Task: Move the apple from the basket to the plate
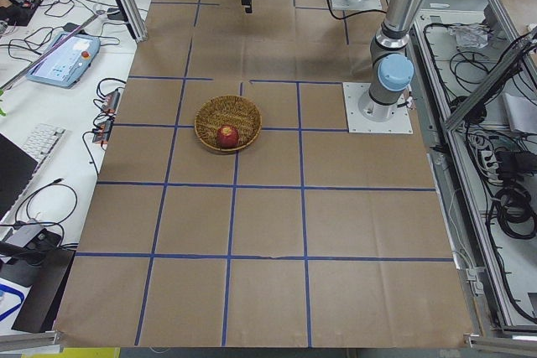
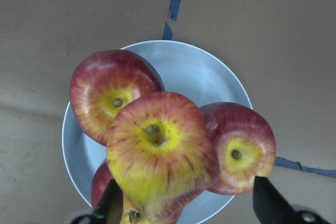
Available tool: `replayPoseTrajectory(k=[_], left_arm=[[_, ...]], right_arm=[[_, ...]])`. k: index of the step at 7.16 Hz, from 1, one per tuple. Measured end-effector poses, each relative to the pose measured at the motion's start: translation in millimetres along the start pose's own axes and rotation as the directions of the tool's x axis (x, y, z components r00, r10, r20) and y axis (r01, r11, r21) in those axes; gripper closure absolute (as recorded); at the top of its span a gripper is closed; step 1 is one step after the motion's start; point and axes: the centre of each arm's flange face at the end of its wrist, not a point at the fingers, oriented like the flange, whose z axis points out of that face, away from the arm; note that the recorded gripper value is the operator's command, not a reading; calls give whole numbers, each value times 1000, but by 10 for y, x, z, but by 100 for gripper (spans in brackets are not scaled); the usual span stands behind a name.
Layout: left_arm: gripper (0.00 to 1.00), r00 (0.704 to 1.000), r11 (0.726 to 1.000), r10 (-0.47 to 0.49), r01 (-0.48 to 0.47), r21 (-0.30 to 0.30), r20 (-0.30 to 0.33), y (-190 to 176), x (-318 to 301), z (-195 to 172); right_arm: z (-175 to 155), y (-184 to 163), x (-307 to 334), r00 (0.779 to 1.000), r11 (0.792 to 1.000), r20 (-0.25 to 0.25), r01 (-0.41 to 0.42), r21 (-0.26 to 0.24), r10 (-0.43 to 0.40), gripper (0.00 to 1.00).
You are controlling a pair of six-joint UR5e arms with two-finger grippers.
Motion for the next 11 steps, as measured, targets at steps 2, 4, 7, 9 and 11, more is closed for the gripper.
replayPoseTrajectory(k=[2,4,7,9,11], left_arm=[[1,1000,1000,0,0,1,0,2,0,-3],[1,1000,1000,0,0,0,0,6,1,-6],[1,1000,1000,0,0,-1,0,2,0,-1],[1,1000,1000,0,0,-1,0,1,0,0],[1,1000,1000,0,0,-1,0,-1,0,3]], right_arm=[[-178,-77,17,1000,1000,-14,0,18,0,0],[-659,-271,-70,1000,1000,3,-6,13,6,0],[-1484,-497,-753,994,995,50,-94,-38,95,0],[-1837,-508,-1568,981,982,59,-182,-59,185,0],[-2046,-472,-2296,973,974,54,-220,-60,224,0]])
